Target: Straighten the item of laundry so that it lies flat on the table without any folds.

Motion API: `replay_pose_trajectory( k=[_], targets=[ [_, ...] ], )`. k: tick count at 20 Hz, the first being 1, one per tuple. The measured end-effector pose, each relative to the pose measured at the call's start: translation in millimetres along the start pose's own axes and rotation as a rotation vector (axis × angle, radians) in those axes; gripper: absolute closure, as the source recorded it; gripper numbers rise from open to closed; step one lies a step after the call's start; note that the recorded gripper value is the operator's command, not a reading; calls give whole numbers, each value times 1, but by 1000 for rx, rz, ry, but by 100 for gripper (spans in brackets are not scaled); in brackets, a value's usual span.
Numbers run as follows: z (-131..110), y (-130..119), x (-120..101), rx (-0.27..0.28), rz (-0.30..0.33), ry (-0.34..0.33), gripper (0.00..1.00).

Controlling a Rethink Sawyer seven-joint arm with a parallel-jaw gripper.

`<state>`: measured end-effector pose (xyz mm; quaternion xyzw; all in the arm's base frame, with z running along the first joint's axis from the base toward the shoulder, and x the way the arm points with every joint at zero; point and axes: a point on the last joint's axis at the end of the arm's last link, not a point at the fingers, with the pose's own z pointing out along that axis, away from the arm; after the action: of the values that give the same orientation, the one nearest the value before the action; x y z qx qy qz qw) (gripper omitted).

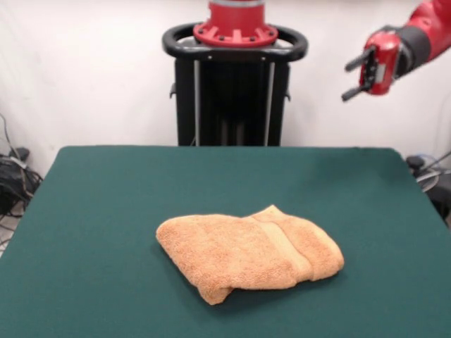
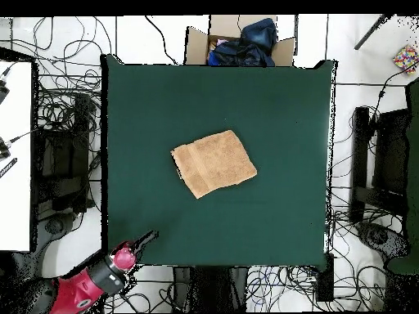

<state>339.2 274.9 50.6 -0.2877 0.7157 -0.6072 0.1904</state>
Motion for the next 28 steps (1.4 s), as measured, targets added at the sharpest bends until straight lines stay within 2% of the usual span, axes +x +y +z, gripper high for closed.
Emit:
replay_pose_trajectory(
  k=[2, 9, 20, 28],
  targets=[
    [8, 16, -2, -66, 28, 20, 0],
    [35, 48, -12, -236, 120, 83, 0],
    [81, 68, -27, -355, 217, 139, 0],
    [98, 75, -61, -408, 281, 107, 0]
  ],
)
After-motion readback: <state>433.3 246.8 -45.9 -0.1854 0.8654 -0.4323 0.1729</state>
